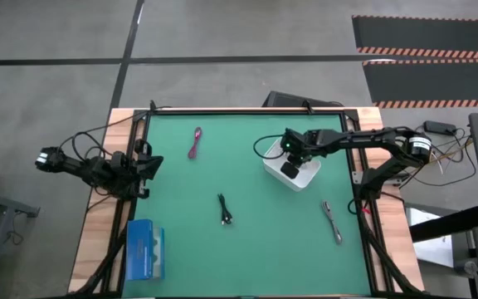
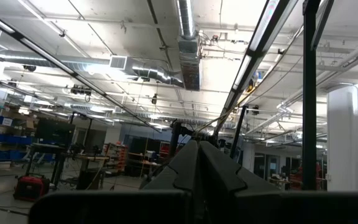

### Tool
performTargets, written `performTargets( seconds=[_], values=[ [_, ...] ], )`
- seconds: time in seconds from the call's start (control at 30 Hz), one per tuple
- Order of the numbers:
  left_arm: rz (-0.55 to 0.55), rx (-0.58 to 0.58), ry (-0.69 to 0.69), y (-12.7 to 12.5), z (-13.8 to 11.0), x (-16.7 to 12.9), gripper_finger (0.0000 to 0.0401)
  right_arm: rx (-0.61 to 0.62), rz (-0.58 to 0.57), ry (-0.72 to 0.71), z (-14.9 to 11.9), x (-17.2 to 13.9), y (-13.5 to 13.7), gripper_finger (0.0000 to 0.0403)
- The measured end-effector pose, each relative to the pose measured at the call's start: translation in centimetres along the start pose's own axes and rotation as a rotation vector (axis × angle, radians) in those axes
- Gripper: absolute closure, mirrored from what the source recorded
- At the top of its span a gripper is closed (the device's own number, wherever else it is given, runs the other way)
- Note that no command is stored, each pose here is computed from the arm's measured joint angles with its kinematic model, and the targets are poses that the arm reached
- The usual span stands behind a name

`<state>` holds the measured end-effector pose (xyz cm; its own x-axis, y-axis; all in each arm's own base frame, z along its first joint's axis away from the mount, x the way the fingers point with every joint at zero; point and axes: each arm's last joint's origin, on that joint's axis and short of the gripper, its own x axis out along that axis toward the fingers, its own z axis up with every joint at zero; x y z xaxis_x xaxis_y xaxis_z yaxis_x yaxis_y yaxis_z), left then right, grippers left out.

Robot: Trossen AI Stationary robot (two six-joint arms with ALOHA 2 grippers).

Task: Pick and place USB-C Cables
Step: Put the white charger cable into the white bin

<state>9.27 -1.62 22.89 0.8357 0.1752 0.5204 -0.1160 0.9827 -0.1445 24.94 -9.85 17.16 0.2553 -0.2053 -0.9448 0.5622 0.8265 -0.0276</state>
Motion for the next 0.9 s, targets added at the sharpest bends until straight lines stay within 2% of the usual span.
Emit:
performTargets(
  seconds=[0.9],
  values=[
    [0.0,0.0,0.0,0.0,-0.01,0.0,0.04,0.031,0.042,-0.045,0.12,0.36,0.18,0.0355]
  ],
)
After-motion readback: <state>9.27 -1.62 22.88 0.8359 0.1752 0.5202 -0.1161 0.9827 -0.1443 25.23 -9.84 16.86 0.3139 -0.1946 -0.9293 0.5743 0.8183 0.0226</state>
